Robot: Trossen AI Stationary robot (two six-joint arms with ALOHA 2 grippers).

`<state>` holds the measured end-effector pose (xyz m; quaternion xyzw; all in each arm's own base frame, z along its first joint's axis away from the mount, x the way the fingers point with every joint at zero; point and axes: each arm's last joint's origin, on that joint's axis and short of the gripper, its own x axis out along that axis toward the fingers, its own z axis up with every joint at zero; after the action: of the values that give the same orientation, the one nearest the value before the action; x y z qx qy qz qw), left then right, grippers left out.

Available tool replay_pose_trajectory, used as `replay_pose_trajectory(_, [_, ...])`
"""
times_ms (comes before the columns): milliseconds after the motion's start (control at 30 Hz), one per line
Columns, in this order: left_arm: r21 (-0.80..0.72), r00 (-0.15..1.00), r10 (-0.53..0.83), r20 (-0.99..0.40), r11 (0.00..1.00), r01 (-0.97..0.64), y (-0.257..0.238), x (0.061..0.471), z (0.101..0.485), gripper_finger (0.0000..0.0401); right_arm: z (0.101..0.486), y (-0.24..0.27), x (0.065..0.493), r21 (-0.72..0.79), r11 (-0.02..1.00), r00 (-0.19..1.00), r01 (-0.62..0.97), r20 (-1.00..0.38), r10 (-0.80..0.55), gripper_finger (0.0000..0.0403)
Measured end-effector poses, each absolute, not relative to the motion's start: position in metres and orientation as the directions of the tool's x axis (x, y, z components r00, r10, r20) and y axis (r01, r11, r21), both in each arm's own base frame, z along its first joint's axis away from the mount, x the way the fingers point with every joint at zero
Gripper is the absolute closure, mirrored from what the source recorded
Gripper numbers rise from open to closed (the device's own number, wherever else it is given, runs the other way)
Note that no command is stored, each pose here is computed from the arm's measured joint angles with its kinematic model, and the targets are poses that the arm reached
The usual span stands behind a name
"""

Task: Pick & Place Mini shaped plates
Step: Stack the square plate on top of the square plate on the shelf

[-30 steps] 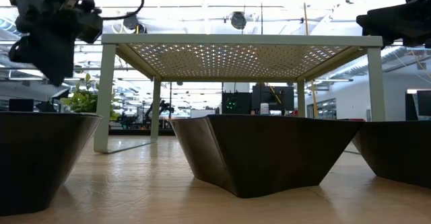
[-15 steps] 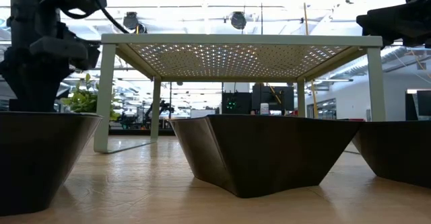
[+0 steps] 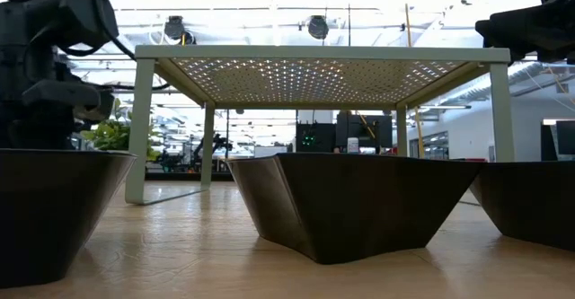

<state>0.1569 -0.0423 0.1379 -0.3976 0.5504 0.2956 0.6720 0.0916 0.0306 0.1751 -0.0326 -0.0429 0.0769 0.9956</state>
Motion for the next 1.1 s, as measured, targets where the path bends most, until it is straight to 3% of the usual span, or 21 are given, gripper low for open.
replay_pose_trajectory(833, [-0.217,0.257,0.019,-0.966,0.479,-0.851,-0.0404,0.1571,0.1395,0.0295,0.1752,0.0307,0.0916,-0.071,0.986,0.984,-0.151,0.081,0.156,0.0328])
replay_pose_trajectory(967, [-0.221,0.256,0.014,-0.967,0.464,-0.858,-0.0405,0.1571,0.1395,0.0324,0.1752,0.0307,0.0916,-0.071,0.986,0.984,-0.151,0.081,0.156,0.0328])
replay_pose_trajectory(1100, [-0.228,0.255,-0.001,-0.967,0.454,-0.861,-0.0410,0.1572,0.1399,0.0384,0.1752,0.0307,0.0916,-0.071,0.986,0.984,-0.151,0.081,0.156,0.0328])
